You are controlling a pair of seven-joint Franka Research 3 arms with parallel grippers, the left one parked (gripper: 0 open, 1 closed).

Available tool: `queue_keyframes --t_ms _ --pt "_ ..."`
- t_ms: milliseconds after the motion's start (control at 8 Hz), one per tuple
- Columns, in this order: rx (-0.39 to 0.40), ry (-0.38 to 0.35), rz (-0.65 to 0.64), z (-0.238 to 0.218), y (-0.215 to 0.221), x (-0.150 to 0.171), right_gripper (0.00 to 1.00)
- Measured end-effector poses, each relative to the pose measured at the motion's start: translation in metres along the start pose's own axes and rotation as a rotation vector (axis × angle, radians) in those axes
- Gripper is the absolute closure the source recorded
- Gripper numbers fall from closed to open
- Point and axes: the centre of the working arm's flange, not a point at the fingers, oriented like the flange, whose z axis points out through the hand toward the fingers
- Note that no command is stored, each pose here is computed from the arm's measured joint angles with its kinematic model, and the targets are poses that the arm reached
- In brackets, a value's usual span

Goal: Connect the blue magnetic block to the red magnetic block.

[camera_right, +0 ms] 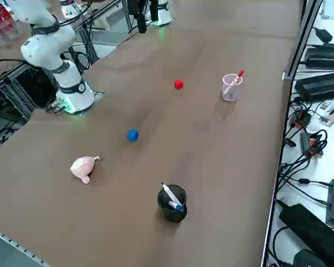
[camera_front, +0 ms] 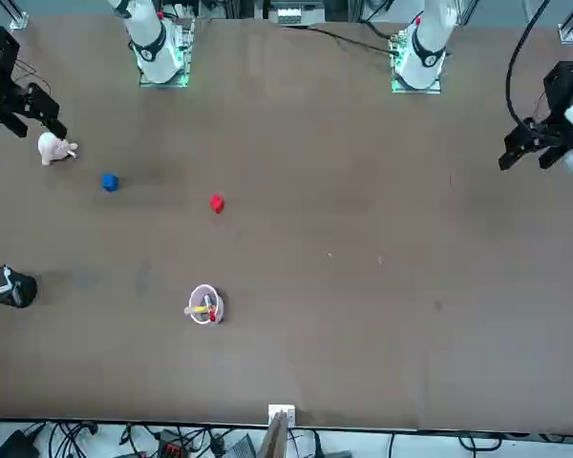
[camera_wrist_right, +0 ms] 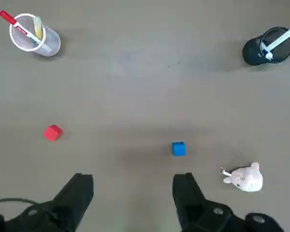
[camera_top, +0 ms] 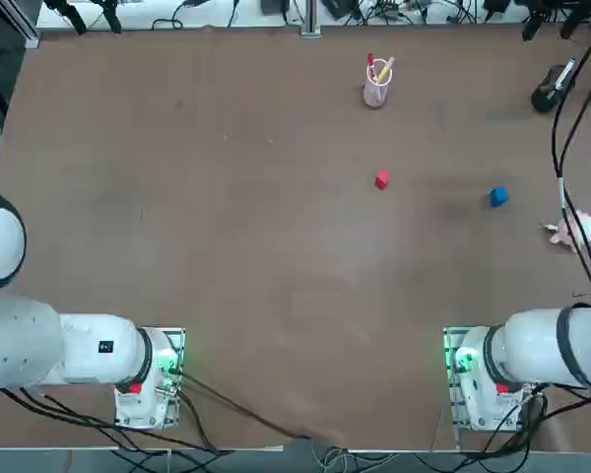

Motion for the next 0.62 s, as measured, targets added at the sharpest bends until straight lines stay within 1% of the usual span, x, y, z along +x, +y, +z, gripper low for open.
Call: queue_keyframes --t_ms 500,625 --pt "0.000 -0.005 0.002 -0.0020 0.0008 -0.0003 0.00" --pt "-0.001 -0.015 0.011 0.0022 0.0016 0.0010 0.00"
